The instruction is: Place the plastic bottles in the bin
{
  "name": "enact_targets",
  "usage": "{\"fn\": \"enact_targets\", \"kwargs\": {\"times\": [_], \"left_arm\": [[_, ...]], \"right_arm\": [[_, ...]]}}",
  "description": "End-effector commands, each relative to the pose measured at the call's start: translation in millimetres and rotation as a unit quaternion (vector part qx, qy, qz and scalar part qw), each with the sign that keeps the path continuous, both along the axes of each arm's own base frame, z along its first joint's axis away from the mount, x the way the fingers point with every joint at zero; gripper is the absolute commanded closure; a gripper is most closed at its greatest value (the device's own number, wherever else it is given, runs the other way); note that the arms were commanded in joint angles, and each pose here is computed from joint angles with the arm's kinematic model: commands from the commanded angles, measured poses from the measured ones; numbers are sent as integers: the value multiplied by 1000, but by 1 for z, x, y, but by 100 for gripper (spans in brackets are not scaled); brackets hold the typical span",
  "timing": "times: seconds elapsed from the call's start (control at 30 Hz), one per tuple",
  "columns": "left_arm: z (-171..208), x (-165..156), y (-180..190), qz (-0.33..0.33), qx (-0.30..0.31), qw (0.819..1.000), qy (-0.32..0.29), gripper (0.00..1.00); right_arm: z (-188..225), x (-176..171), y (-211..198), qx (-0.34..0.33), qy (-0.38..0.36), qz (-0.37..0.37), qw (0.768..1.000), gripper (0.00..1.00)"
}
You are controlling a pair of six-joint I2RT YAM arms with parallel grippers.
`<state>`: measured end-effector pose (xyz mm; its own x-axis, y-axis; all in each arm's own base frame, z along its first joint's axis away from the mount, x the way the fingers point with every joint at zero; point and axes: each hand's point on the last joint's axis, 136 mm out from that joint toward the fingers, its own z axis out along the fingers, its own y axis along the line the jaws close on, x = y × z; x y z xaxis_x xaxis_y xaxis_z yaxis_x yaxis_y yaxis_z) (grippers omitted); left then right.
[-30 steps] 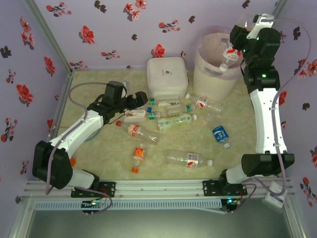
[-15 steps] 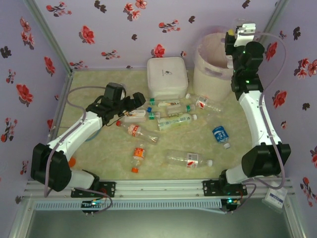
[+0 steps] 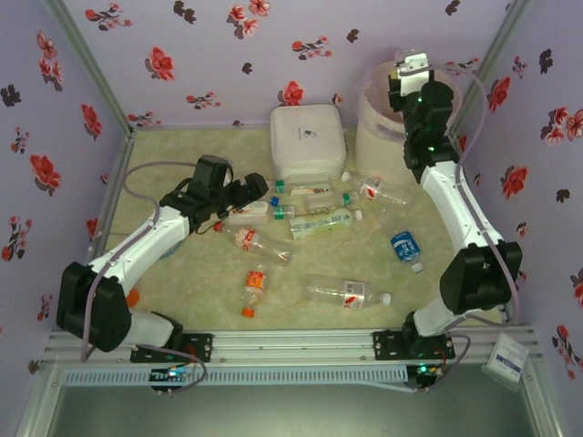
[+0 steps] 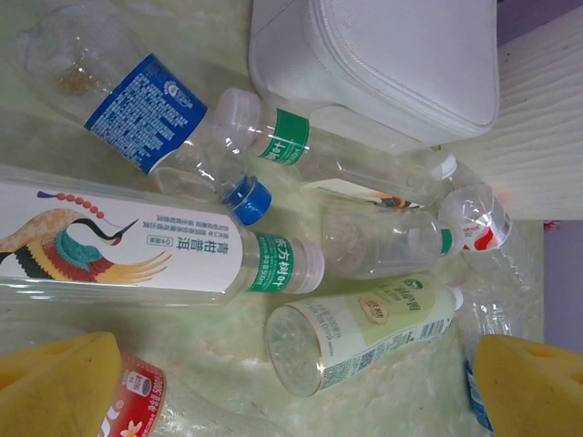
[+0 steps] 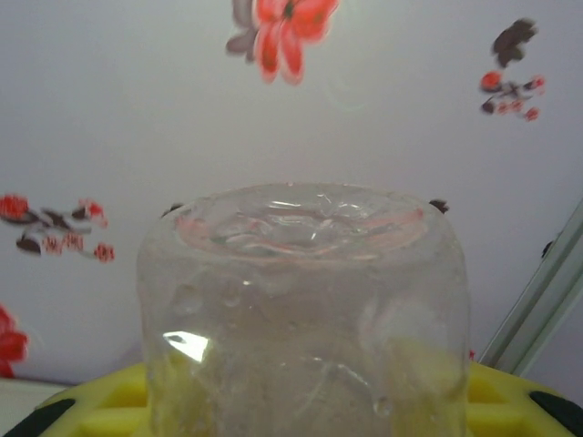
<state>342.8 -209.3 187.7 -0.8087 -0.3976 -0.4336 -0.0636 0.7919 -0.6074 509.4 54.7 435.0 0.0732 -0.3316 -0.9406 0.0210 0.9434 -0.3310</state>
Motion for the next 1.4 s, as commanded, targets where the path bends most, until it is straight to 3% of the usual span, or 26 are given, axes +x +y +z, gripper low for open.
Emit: {"fn": "enact_targets", "kwargs": {"times": [0.0,0.13,0.37,0.47,0.63,0.77,0.97,1.37], "left_arm": [[0,-5,5,6,7,1000,-2,0],[-6,-7,5,4,16,1000,9,0],[-12,-8,9,4,30,999,13,0],[-14,-10,9,1,35,999,14,0],[-19,-13,14,2,48,999,18,0],[-21,-16,16,-2,58,998,25,0],[-19,-25,20,4,72,997,41,0],[-41,-67,-7,1,101,986,133,0]], "right_arm": [[-16,12,-3,-36,6,-25,999,100],[-50,27,-5,-39,56,-38,997,100],[-110,56,-6,-17,177,-44,983,88],[-126,64,-9,9,215,-43,976,72],[-142,68,-13,22,248,-52,967,28],[-140,70,-18,39,267,-61,961,14],[-116,69,-25,68,276,-72,956,1],[-29,45,-42,116,231,-94,962,0]]}}
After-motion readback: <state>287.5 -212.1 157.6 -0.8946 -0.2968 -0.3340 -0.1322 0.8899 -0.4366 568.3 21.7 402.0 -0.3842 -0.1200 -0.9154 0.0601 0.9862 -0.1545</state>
